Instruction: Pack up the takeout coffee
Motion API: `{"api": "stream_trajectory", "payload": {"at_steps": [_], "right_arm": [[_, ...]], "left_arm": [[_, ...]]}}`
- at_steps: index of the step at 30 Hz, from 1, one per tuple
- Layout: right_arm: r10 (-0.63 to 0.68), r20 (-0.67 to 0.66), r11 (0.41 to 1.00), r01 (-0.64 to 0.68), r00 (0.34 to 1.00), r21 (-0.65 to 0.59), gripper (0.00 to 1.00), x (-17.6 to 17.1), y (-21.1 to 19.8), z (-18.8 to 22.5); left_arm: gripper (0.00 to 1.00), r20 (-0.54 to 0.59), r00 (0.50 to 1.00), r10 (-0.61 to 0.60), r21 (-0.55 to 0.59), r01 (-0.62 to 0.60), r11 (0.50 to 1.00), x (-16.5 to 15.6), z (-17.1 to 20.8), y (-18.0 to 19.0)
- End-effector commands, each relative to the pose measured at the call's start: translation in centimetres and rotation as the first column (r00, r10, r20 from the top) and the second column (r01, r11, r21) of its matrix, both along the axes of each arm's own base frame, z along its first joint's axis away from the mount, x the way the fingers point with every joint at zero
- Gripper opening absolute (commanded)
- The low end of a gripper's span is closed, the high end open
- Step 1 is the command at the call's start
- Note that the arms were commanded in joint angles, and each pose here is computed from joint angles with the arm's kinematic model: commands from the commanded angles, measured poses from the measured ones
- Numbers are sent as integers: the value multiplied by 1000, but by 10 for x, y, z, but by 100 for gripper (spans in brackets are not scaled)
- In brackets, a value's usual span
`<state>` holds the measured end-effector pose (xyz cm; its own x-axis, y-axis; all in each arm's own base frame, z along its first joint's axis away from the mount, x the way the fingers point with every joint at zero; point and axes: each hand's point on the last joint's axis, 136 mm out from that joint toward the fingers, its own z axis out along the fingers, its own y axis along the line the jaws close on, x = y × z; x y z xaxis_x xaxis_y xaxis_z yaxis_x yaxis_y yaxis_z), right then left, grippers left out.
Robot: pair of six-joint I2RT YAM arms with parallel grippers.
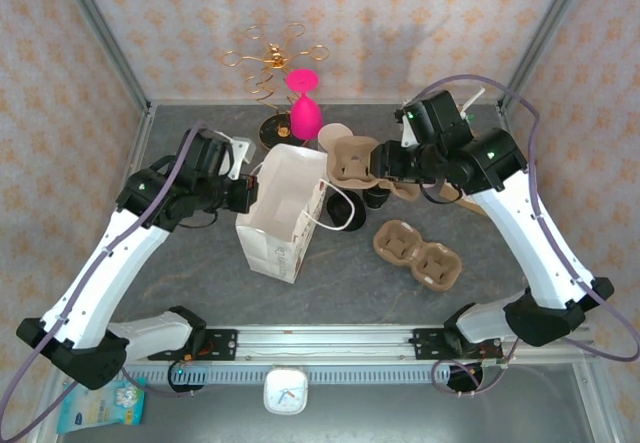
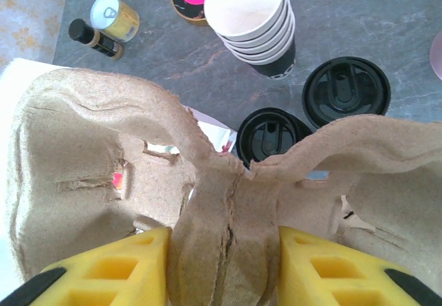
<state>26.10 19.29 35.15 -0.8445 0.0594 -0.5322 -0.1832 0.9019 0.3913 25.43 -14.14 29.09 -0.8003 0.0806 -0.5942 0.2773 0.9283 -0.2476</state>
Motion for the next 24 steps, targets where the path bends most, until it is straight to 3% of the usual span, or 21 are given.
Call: {"api": "stream_trajectory", "payload": {"at_steps": [1,5,7,13,17,19,21,24], "right_arm": [[41,17,999,-41,999,5,40,-2,5,10],[69,7,997,-69,998,22,40,-1,15,8],[81,7,996,-82,997,22,40,0,19,9],[108,18,994,-108,994,30,40,4,30,14],[128,35,990,-130,991,48,40,5,37,22],[139,47,988,-142,989,65,40,5,42,27],[156,62,984,-161,986,79,40,4,48,33],[189,78,977,-195,979,86,40,4,61,39]], "left_arm": [[0,-9,998,-60,61,60,996,6,-14,-4],[0,3,992,-124,77,123,989,15,-16,-12],[0,-6,996,-92,120,92,989,22,-20,-4],[32,44,999,-13,131,8,991,34,-3,9],[47,90,986,137,141,-148,979,35,25,33],[53,106,974,199,81,-208,975,29,40,37],[57,101,967,233,-13,-233,972,16,52,35],[57,92,922,376,-29,-375,927,-4,59,60]]}}
